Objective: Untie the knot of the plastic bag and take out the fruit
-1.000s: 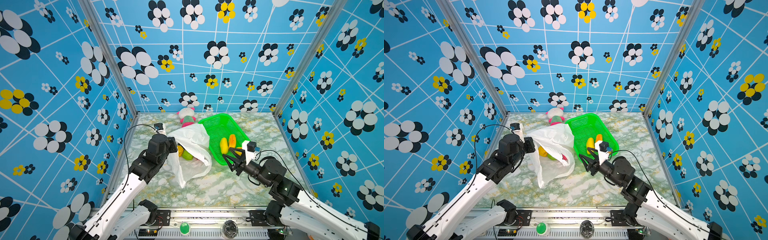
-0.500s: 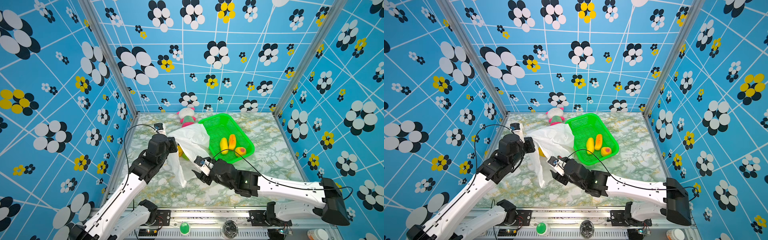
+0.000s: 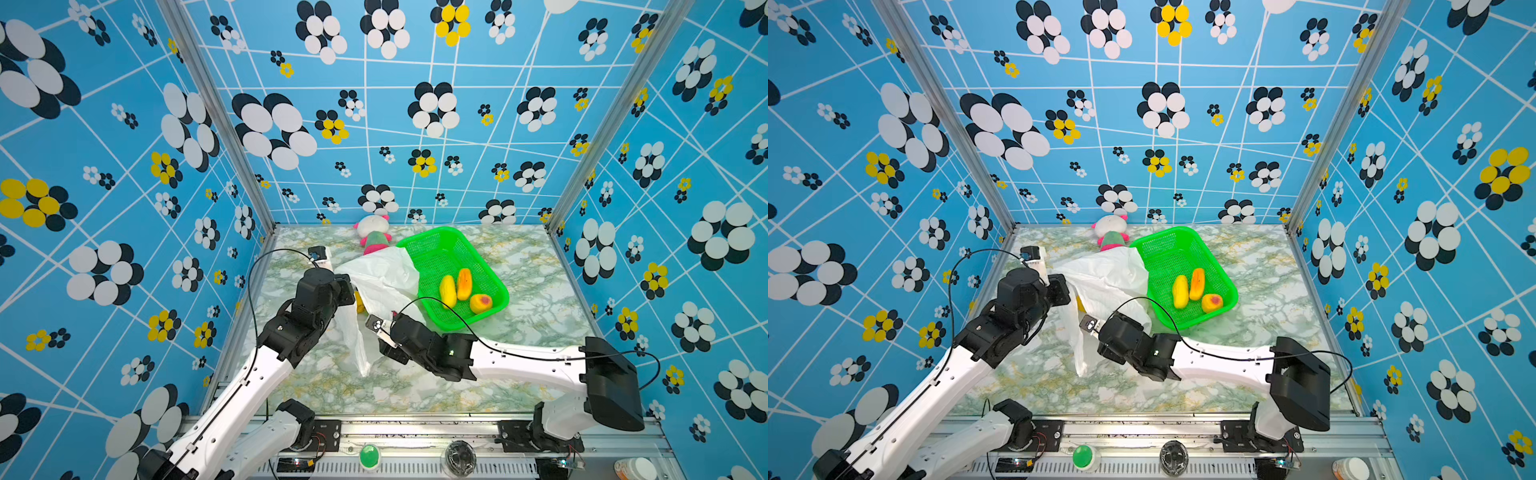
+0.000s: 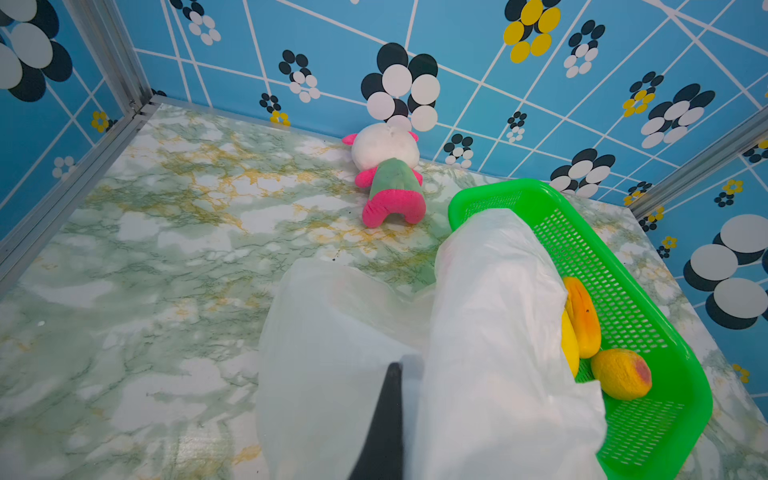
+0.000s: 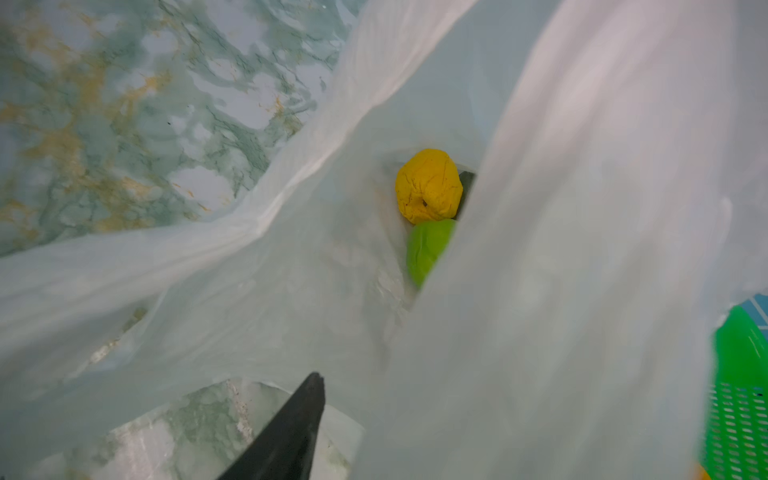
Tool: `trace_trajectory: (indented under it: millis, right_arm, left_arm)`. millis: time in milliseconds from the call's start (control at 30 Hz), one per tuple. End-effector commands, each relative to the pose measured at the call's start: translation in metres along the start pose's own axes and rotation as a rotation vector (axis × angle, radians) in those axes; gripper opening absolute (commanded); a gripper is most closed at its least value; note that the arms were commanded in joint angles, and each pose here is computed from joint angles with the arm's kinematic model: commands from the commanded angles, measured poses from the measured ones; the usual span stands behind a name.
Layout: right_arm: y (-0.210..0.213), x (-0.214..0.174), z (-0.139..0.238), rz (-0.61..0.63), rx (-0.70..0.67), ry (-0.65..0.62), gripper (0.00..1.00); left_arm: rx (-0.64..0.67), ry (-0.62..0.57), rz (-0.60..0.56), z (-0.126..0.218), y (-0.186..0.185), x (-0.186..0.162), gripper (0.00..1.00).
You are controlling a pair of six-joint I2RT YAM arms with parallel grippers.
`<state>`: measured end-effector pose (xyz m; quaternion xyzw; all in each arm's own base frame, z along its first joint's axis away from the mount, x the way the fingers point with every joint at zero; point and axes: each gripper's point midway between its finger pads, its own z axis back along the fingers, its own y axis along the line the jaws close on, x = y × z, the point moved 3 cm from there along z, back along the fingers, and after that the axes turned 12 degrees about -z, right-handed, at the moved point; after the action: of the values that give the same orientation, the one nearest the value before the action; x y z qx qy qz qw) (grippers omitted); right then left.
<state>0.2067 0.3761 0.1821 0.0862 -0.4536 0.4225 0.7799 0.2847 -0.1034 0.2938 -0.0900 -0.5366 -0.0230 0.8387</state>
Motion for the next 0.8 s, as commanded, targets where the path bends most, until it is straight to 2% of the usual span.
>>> trace_trajectory:
  millis: [0, 133, 433, 767]
  right_arm:
    - [-0.009, -0.001, -0.019, -0.019, -0.031, 0.043, 0.66]
    - [-0.022, 0.001, -0.046, -0.073, -0.119, 0.082, 0.78]
    - [-0.002, -0.001, -0.092, -0.085, -0.095, 0.133, 0.81]
    - [-0.030, -0.011, -0.122, -0.202, -0.183, 0.161, 0.87]
  left_arm:
    - [0.017, -0.023, 0.011, 0.005, 0.004, 0.006, 0.00]
    - [0.016, -0.023, 0.011, 0.005, 0.004, 0.006, 0.00]
    - [0.015, -0.021, 0.014, 0.005, 0.004, 0.005, 0.00]
    - [0.012, -0.025, 0.016, 0.006, 0.004, 0.006, 0.00]
